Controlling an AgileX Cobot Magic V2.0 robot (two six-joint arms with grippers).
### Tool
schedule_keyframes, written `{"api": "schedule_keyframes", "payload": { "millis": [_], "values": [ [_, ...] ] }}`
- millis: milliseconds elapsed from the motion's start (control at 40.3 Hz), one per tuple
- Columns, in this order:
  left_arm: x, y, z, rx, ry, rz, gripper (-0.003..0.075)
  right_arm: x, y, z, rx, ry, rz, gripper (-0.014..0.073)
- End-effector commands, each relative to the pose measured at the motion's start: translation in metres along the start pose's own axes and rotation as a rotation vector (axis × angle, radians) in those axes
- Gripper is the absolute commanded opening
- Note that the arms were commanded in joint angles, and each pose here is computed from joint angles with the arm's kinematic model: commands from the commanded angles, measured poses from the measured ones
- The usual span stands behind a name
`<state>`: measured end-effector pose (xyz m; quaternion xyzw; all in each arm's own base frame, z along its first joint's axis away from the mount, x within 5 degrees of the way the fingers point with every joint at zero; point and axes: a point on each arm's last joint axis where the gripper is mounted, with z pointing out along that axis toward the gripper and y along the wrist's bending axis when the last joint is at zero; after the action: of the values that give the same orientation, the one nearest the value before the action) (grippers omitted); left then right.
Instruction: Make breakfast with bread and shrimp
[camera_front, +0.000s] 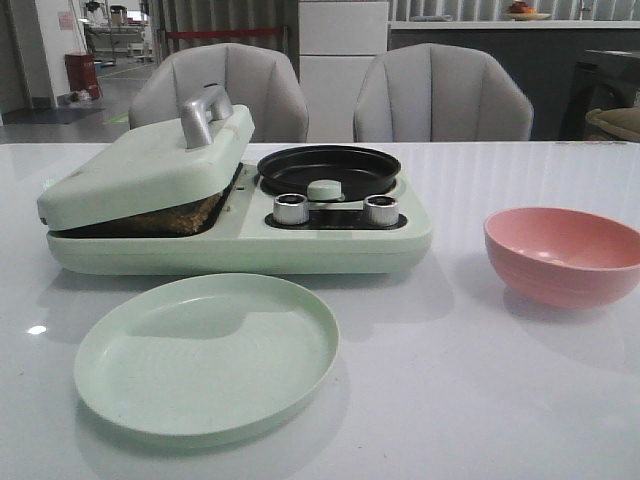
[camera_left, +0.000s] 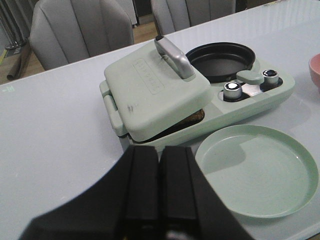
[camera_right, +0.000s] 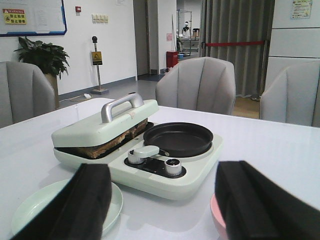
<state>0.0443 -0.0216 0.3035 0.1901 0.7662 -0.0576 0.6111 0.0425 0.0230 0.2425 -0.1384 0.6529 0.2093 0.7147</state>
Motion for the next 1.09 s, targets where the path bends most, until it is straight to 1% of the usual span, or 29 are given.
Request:
{"api": "schedule_keyframes", "payload": {
  "millis": [0,198,471,546,595,694,769,893,1066],
  "values": [
    [-0.005,0.002,-0.004,-0.027,-0.105,-0.018,0.0032,-0.019,0.001,-0.005,-0.007,-0.142,-0.013,0.0552],
    [0.014,-0.001,0.003,-0.017,-0.065,-0.031,0.0032,-0.019,0.001,-0.005,-0.007,-0.142,-0.013,0.0552],
    [0.014,0.000,0.005,-0.028,-0.086,-0.033,0.0032,-0.025,0.002,-0.006,-0.012,-0.200,0.000,0.0552],
    [0.014,0.000,0.005,-0.028,-0.086,-0.033,0.0032,-0.031,0.002,-0.007,-0.012,-0.207,0.000,0.0552],
    [0.014,0.000,0.005,-0.028,-0.086,-0.033,0.0032,-0.035,0.002,-0.006,-0.011,-0.181,0.001,0.0552],
    [0.014,0.000,0.005,-0.028,-0.086,-0.033,0.0032,-0.048,0.004,0.002,-0.005,-0.076,0.000,0.0552],
    [0.014,0.000,0.005,-0.029,-0.087,-0.033,0.0032,-0.060,0.005,0.013,0.000,-0.004,0.000,0.0552],
    [0.014,0.000,0.005,-0.029,-0.087,-0.033,0.0032,-0.076,0.005,0.036,0.009,0.078,-0.027,0.0552],
    [0.014,0.000,0.005,-0.029,-0.087,-0.033,0.0032,-0.076,0.005,0.075,0.024,0.248,-0.026,0.0552]
  ]
}}
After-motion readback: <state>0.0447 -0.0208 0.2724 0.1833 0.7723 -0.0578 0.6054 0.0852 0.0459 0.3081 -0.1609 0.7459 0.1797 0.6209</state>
